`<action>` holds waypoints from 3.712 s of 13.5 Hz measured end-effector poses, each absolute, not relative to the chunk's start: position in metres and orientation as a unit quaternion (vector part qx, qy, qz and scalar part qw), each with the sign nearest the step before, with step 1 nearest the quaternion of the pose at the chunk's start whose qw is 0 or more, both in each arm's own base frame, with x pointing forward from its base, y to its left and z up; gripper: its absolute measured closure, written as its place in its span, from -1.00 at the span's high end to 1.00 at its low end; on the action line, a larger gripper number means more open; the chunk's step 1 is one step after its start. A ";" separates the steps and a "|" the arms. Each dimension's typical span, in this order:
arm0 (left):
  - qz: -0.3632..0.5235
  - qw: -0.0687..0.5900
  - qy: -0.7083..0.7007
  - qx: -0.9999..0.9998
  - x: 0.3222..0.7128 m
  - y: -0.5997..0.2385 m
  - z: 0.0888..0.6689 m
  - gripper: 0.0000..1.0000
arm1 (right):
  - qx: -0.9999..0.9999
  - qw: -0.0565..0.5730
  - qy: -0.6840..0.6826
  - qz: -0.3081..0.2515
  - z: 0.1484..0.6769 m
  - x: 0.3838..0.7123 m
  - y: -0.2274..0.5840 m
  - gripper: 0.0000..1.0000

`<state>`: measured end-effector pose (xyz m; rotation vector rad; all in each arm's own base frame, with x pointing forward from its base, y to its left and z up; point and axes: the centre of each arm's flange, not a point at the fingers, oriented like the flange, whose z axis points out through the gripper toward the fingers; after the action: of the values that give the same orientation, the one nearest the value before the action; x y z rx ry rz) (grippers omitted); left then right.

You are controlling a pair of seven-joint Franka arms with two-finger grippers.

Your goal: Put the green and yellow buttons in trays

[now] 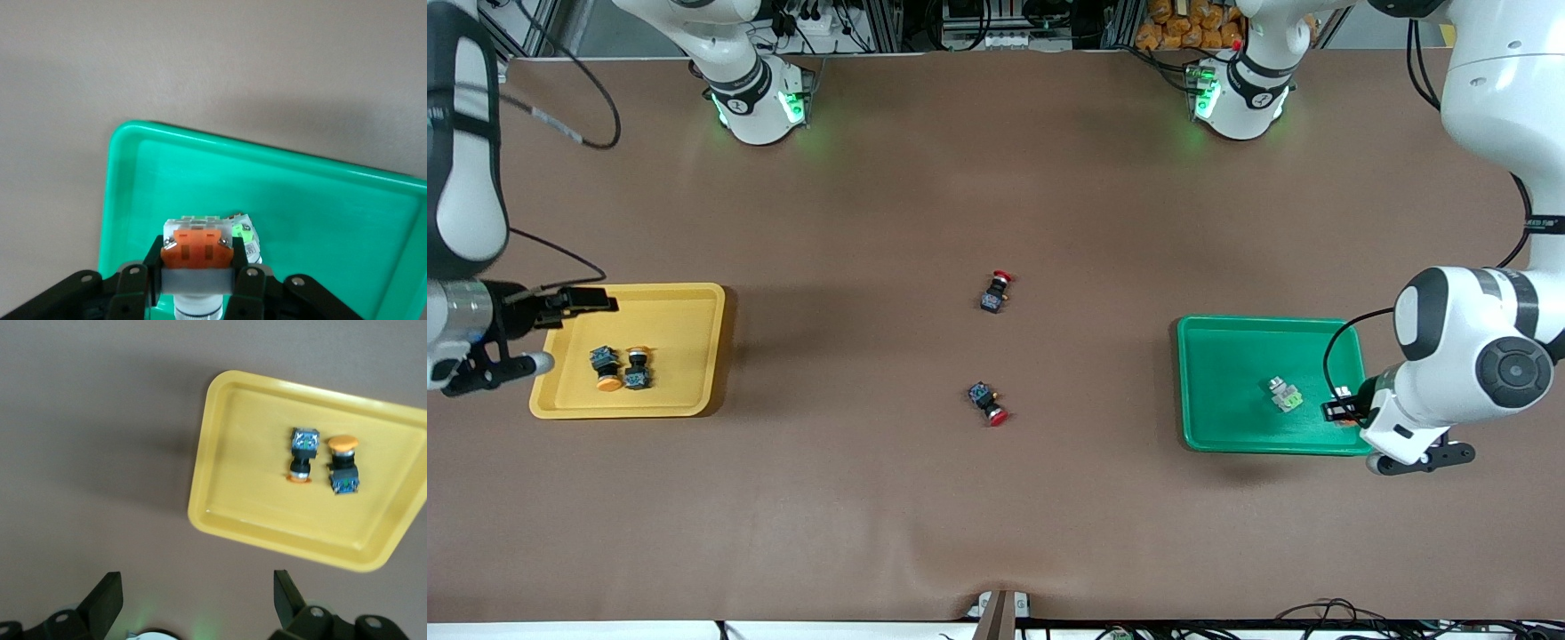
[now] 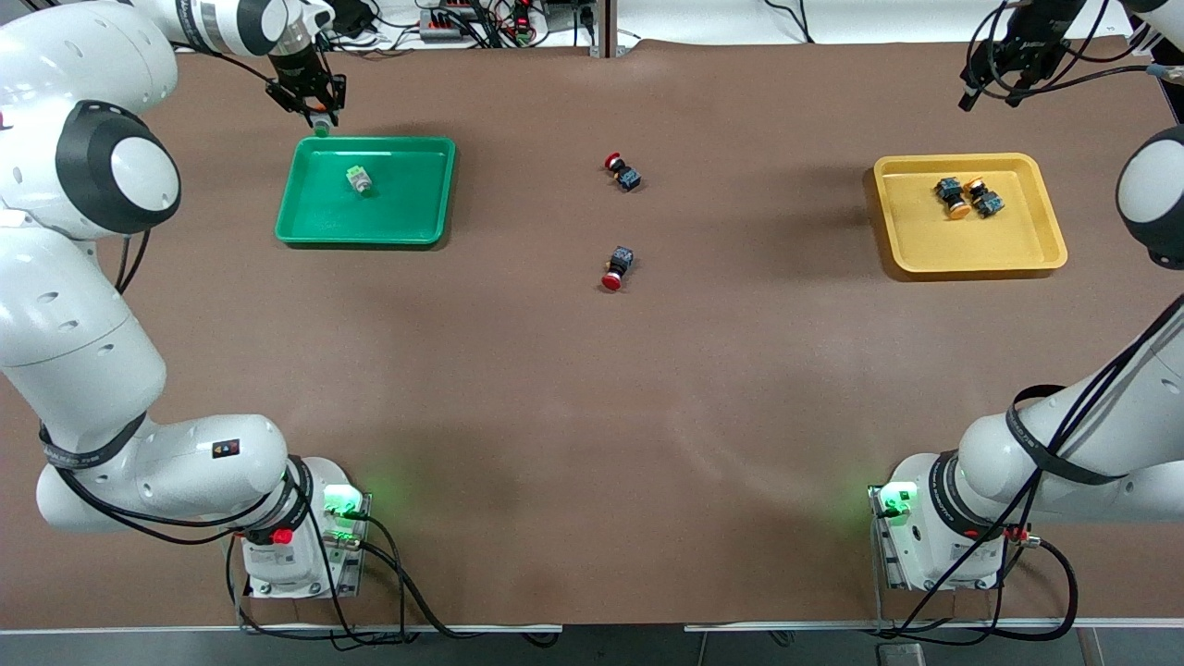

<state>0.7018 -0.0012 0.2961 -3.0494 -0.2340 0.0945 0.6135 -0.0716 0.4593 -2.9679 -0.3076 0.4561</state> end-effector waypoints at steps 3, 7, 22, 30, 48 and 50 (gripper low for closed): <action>0.042 0.038 -0.074 -0.996 0.701 -0.003 0.274 -0.17 | -0.989 0.045 -0.054 0.132 0.503 0.585 -0.039 1.00; 0.045 0.034 -0.074 -0.996 0.694 0.000 0.253 -0.17 | -0.995 0.027 0.028 0.094 0.562 0.553 -0.005 1.00; -0.055 0.054 -0.097 -0.992 0.689 0.038 0.409 1.00 | -0.998 0.014 0.030 0.045 0.635 0.527 -0.027 1.00; -0.055 0.060 -0.128 -0.988 0.630 0.031 0.587 1.00 | -0.997 0.043 0.036 0.047 0.628 0.542 -0.029 1.00; 0.014 0.013 -0.042 -0.999 0.528 -0.028 0.663 1.00 | -1.000 0.009 0.013 0.021 0.635 0.553 -0.011 1.00; 0.023 0.013 -0.040 -0.999 0.525 -0.030 0.662 1.00 | -1.000 0.009 0.014 0.021 0.635 0.553 -0.012 1.00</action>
<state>0.5255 -0.0302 0.6618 -3.1119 -0.1236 0.0708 0.5531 -0.0118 0.6354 -3.1225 0.0439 0.0663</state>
